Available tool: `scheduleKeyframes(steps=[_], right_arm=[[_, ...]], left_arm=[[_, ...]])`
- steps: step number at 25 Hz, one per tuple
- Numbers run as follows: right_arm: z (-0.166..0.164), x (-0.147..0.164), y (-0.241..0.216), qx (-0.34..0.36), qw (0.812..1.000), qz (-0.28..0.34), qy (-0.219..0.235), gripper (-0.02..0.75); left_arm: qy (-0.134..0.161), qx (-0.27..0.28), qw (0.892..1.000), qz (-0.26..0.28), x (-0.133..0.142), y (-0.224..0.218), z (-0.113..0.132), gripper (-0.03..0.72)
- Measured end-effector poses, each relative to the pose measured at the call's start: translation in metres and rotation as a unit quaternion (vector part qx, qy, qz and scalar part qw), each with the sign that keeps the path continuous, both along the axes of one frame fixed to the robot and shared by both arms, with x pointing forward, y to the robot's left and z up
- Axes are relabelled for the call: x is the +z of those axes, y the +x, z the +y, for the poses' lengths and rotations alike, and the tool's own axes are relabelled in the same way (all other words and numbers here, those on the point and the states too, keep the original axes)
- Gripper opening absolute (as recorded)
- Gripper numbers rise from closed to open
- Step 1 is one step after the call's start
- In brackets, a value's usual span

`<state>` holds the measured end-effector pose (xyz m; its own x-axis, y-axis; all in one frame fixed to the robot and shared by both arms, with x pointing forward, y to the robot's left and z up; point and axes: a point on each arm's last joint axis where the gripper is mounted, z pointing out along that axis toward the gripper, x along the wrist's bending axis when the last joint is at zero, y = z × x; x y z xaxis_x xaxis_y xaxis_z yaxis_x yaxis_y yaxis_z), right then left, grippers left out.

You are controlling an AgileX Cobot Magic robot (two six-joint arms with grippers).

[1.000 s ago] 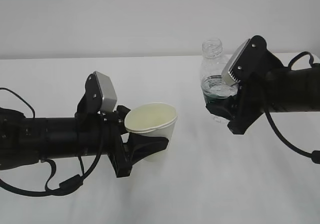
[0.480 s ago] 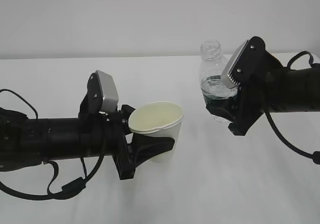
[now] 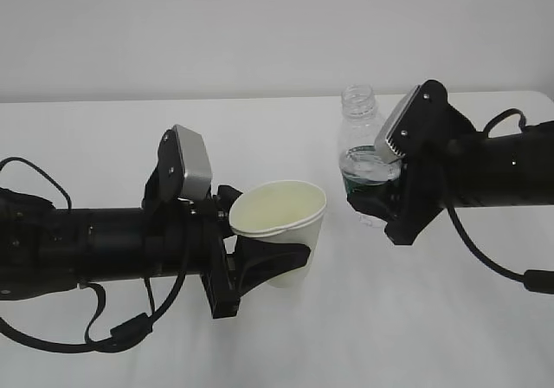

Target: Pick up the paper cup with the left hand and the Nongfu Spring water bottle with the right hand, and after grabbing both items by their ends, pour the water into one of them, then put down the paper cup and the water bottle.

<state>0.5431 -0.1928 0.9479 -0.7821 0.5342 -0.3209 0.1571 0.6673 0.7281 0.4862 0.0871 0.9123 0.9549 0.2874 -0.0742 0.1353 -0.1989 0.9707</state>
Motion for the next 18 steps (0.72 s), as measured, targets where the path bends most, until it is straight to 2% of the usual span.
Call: scheduleKeyframes(steps=[8,18], right_arm=[[0.005,-0.015,0.002,0.018,1.000,0.014,0.016,0.459],[0.008,-0.012,0.005,0.059,0.997,-0.047,-0.005,0.459]], left_arm=[[-0.002,-0.002,1.000,-0.001,0.000,0.000,0.000,0.421],[0.010,-0.006,1.000,-0.001,-0.002,-0.001,0.000,0.421]])
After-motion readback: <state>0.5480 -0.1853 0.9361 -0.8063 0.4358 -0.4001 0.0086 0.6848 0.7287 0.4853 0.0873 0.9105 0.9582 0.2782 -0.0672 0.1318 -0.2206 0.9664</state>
